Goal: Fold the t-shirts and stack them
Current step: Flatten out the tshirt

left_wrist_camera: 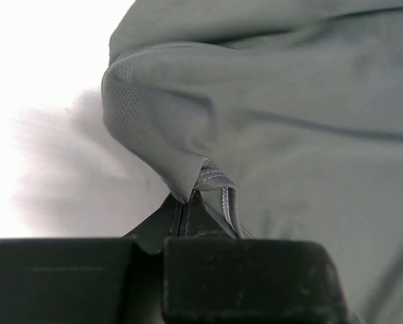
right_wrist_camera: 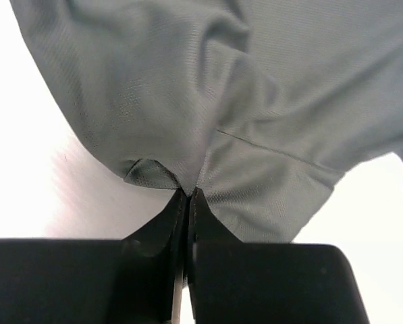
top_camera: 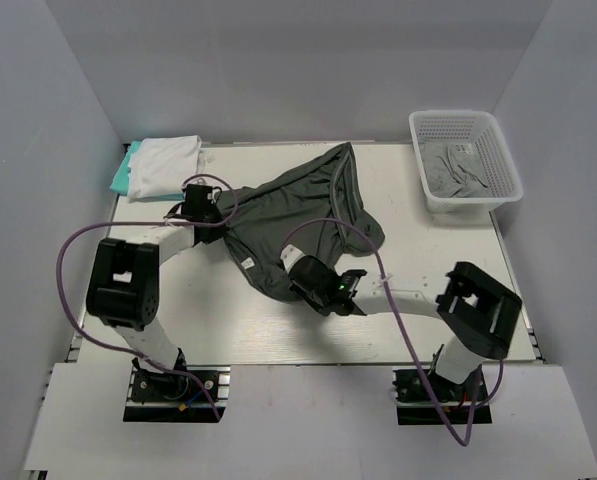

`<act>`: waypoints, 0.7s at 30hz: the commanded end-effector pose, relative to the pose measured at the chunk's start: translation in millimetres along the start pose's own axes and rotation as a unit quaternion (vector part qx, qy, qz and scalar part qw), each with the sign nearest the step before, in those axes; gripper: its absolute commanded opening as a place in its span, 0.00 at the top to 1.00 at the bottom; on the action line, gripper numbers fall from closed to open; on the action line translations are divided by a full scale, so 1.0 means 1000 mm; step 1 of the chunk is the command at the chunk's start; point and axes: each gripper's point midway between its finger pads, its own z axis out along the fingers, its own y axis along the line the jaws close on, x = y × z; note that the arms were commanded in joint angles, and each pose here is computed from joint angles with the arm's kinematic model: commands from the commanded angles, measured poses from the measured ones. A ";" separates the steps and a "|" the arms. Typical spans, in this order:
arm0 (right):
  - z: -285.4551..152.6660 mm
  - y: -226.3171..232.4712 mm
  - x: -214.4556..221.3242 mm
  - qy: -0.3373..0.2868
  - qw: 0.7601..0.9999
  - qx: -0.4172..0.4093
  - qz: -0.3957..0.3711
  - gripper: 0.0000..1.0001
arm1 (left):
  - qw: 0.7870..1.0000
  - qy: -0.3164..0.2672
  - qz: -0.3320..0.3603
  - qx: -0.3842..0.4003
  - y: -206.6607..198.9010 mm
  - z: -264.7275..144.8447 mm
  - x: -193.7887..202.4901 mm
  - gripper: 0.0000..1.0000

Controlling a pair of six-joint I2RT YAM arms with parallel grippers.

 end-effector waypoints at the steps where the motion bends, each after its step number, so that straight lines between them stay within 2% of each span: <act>1: -0.035 -0.019 -0.032 -0.065 0.997 0.026 0.032 1.00 | 0.990 -0.103 0.026 0.089 -0.044 -0.055 -0.051 1.00; 6: -0.084 -0.044 -0.070 -0.150 0.984 0.054 0.081 1.00 | 0.973 -0.167 0.021 0.155 -0.066 -0.113 -0.076 1.00; 7: -0.099 -0.056 -0.078 -0.170 0.978 0.074 0.094 1.00 | 0.964 -0.193 0.022 0.179 -0.073 -0.138 -0.086 1.00; 9: -0.130 -0.080 -0.091 -0.206 0.964 0.114 0.126 1.00 | 0.955 -0.214 0.020 0.203 -0.081 -0.161 -0.090 1.00; 11: -0.151 -0.094 -0.098 -0.216 0.958 0.135 0.132 1.00 | 0.942 -0.248 0.015 0.225 -0.086 -0.194 -0.101 1.00; 16: -0.227 -0.118 -0.129 -0.282 0.940 0.137 0.133 1.00 | 0.912 -0.312 0.014 0.266 -0.106 -0.271 -0.139 1.00; 17: -0.242 -0.120 -0.139 -0.296 0.937 0.128 0.134 1.00 | 0.909 -0.311 0.012 0.278 -0.111 -0.278 -0.141 1.00; 18: -0.264 -0.127 -0.149 -0.317 0.929 0.127 0.141 1.00 | 0.898 -0.327 0.014 0.295 -0.118 -0.299 -0.150 1.00; 20: -0.279 -0.129 -0.151 -0.322 0.928 0.121 0.139 1.00 | 0.888 -0.334 0.017 0.316 -0.125 -0.320 -0.154 1.00; 21: -0.305 -0.137 -0.161 -0.346 0.919 0.119 0.147 1.00 | 0.876 -0.349 0.020 0.331 -0.131 -0.341 -0.161 1.00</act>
